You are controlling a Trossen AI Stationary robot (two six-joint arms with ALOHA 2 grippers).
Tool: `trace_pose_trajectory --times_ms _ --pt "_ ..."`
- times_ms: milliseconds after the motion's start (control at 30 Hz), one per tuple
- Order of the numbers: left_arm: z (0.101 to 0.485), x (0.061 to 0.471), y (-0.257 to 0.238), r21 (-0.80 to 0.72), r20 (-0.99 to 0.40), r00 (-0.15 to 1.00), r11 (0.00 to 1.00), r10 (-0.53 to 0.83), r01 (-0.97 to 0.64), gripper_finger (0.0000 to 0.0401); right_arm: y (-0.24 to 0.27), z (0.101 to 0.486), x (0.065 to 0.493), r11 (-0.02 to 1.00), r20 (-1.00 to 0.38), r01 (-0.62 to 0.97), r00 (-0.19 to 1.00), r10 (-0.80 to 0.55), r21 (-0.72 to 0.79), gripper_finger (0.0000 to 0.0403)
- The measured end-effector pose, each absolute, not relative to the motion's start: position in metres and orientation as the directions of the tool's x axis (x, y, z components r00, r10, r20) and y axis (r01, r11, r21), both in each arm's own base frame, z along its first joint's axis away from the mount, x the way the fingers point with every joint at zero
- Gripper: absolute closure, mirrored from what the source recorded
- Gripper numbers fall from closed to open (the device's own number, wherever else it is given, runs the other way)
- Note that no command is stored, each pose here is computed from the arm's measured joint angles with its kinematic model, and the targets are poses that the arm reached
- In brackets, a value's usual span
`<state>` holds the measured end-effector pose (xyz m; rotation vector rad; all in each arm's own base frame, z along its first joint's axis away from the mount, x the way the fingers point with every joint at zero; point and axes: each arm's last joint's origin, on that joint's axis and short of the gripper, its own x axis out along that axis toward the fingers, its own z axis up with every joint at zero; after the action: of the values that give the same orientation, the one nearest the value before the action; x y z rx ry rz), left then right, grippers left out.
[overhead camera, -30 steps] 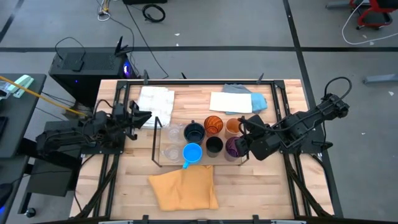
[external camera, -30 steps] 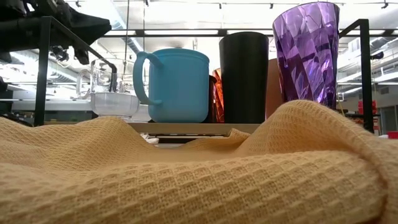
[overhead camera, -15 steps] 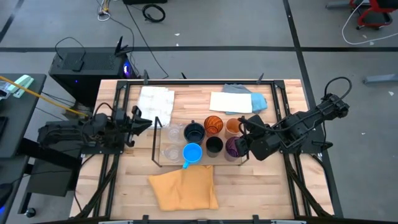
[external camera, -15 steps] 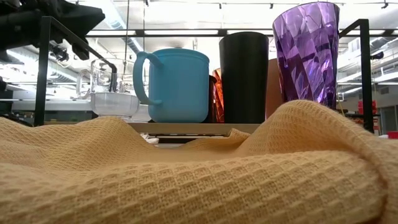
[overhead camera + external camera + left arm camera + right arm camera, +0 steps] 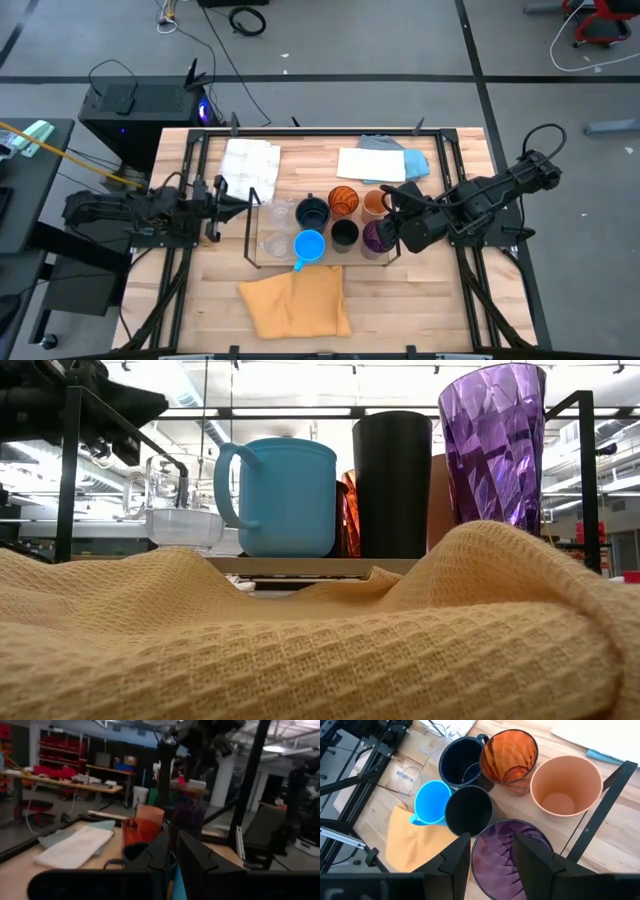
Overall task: Stack small to large cups/mugs on shelf
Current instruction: Return to Home Position
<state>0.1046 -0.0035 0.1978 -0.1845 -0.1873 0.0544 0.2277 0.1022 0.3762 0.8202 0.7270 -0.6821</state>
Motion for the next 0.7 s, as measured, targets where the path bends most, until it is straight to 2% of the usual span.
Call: trace_pose_trajectory --times_ms 467,700 --pt "0.1872 0.1061 -0.0046 -0.121 0.071 0.997 0.992 0.035 -0.027 0.0377 0.1023 0.3763 0.228 0.504 -0.783 0.766 0.57 -0.248 0.399 0.0249" --pt "0.1876 0.106 -0.0043 -0.108 0.075 0.996 0.994 0.038 -0.03 0.0384 0.1031 0.3773 0.2296 0.521 -0.774 0.75 0.586 -0.241 0.406 0.0249"
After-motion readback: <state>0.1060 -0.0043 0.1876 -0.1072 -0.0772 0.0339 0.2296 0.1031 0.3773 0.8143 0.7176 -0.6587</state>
